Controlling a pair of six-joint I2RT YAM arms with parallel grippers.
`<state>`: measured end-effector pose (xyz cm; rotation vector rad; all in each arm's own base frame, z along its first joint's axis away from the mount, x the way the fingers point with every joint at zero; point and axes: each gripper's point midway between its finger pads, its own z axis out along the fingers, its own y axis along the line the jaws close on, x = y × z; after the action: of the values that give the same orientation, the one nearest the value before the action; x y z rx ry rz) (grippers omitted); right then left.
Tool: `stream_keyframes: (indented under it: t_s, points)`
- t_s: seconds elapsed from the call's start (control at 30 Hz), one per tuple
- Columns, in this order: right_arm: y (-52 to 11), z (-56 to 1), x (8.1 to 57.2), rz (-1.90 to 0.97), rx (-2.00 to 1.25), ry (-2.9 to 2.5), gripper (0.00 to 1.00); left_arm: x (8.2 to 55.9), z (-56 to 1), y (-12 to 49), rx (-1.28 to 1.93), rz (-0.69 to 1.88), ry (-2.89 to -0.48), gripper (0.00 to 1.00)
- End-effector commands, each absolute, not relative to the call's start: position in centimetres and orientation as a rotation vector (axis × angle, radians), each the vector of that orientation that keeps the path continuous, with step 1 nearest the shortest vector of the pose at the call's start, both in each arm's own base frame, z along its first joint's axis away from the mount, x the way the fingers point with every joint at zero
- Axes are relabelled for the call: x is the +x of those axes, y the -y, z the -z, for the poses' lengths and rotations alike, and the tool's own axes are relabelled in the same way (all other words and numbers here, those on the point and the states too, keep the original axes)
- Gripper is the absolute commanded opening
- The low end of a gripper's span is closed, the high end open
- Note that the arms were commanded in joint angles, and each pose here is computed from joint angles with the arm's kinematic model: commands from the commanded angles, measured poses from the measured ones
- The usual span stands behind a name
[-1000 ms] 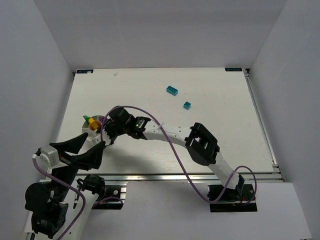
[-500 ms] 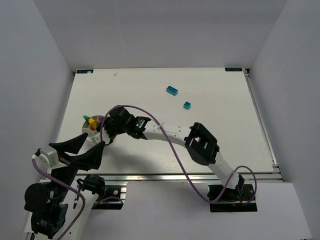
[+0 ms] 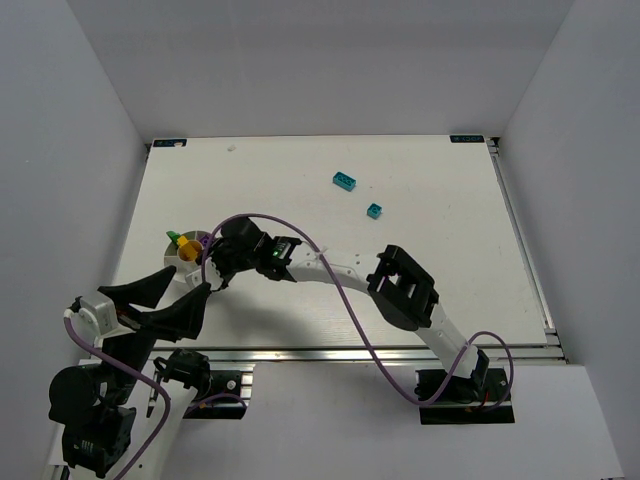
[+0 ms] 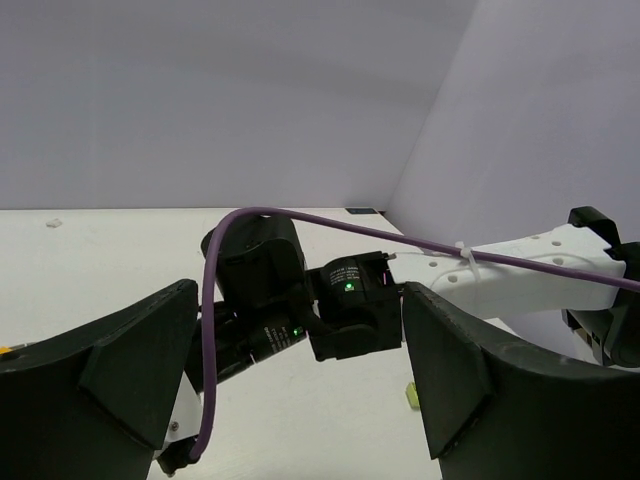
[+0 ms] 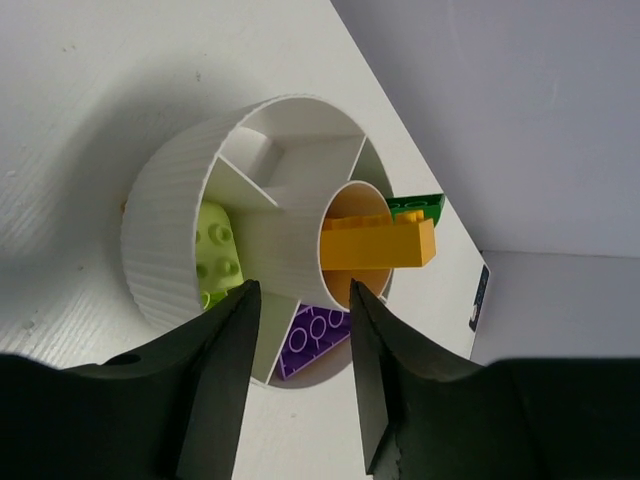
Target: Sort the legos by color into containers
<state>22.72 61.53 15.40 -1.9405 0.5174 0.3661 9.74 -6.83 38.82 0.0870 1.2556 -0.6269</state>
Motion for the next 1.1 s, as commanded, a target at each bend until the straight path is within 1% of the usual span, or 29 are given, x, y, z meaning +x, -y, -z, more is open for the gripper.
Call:
stream_keyframes:
  t_s: [0.0,0.07,0.1,0.13,0.17,0.2,0.23,0.27,0.3,0.37,0.4,0.43,0.5,0.53,0.57,0.6,0.63,0.67,0.7,0.73,0.77,0.8,0.83,0.87,0.93,0.97,1.0,1.03,1.07]
  points:
    - [-61.6,-19.7,23.8,-0.33,-1.829,-0.53,0.46,9.8,-38.8,7.4,0.103,0.658,-1.275,0.93]
    - [-61.1,-22.5,25.0,-0.341,-1.729,-0.66,0.4,10.4,-38.3,8.1,0.106,0.694,-1.307,0.88]
    - [-60.5,-23.6,26.3,-0.344,-1.69,-0.724,0.31,10.3,-38.2,9.1,0.142,0.735,-1.313,0.83]
    - [-59.6,-24.0,27.2,-0.343,-1.67,-0.808,0.26,10.8,-37.7,9.7,0.154,0.767,-1.334,0.69]
    - [-58.7,-25.5,27.8,-0.389,-1.6,-0.914,0.19,11.0,-37.3,10.4,0.175,0.793,-1.352,0.62]
    - [-56.9,-26.2,29.9,-0.388,-1.551,-1.004,0.01,11.3,-37.3,11.4,0.217,0.832,-1.358,0.55]
    - [-55.4,-25.9,30.7,-0.387,-1.531,-1.098,0.0,11.7,-36.7,11.9,0.224,0.858,-1.376,0.48]
    - [-54.0,-27.2,30.9,-0.438,-1.462,-1.193,0.0,11.9,-36.5,12.4,0.239,0.883,-1.381,0.33]
    - [-50.8,-26.6,34.2,-0.415,-1.408,-1.305,0.0,12.3,-37.0,13.0,0.259,0.908,-1.361,0.25]
    - [-47.4,-26.6,34.2,-0.442,-1.361,-1.463,0.0,12.9,-35.8,14.2,0.278,0.981,-1.394,0.06]
    - [-44.0,-25.8,36.5,-0.463,-1.26,-1.607,0.0,13.3,-36.1,14.7,0.294,1.009,-1.379,0.05]
    - [-42.8,-25.2,36.2,-0.511,-1.242,-1.677,0.0,13.4,-35.5,15.4,0.312,1.064,-1.4,0.05]
    - [-36.9,-26.0,38.2,-0.573,-1.065,-1.826,0.0,14.4,-34.2,16.7,0.336,1.141,-1.419,0.08]
    - [-35.6,-24.4,37.2,-0.658,-1.049,-1.884,0.0,15.6,-33.0,17.5,0.309,1.205,-1.492,0.1]
    - [-34.2,-26.2,36.9,-0.711,-1.002,-1.874,0.04,15.9,-31.9,18.3,0.327,1.255,-1.536,0.12]
    - [-31.5,-26.4,37.7,-0.747,-0.919,-1.939,0.44,16.8,-30.9,18.7,0.311,1.279,-1.578,0.21]
    - [-28.0,-27.4,38.8,-0.792,-0.837,-1.968,0.61,18.3,-29.0,19.5,0.281,1.309,-1.678,0.26]
    - [-26.9,-27.8,38.8,-0.831,-0.805,-1.988,0.88,19.1,-28.1,19.9,0.26,1.314,-1.728,0.33]
    - [-26.5,-28.5,38.1,-0.92,-0.786,-1.999,0.89,19.9,-27.1,20.3,0.235,1.322,-1.784,0.5]
    - [-25.7,-29.0,37.9,-0.966,-0.746,-2.017,0.89,21.6,-24.9,20.7,0.18,1.323,-1.895,0.6]
    - [-22.6,-28.9,39.0,-0.983,-0.651,-2.051,0.89,22.6,-23.7,21.0,0.141,1.296,-1.949,0.73]
    - [-21.9,-28.6,38.7,-1.026,-0.614,-2.077,0.89,22.7,-23.3,21.8,0.143,1.288,-2.011,0.78]
    - [-21.5,-29.3,37.8,-1.11,-0.577,-2.071,0.89,23.2,-22.5,22.4,0.154,1.259,-2.06,0.79]
    - [-19.1,-27.4,38.1,-1.136,-0.476,-2.114,0.89,24.4,-19.9,22.7,0.092,1.181,-2.173,0.8]
    - [-17.9,-28.3,37.9,-1.163,-0.422,-2.041,0.89,24.5,-20.1,25.2,0.155,1.149,-2.217,0.82]
    - [-15.6,-26.2,38.1,-1.157,-0.337,-2.059,0.86,24.7,-17.6,26.0,0.143,1.094,-2.33,0.82]
    - [-15.3,-26.1,37.8,-1.147,-0.332,-2.04,0.81,25.4,-16.8,26.6,0.132,1.013,-2.358,0.82]
    - [-13.9,-27.1,38.2,-1.105,-0.323,-1.978,0.71,25.0,-17.9,28.8,0.194,1.001,-2.351,0.82]
    - [-12.2,-26.0,38.1,-1.097,-0.263,-1.984,0.26,24.9,-15.4,29.7,0.201,0.927,-2.448,0.82]
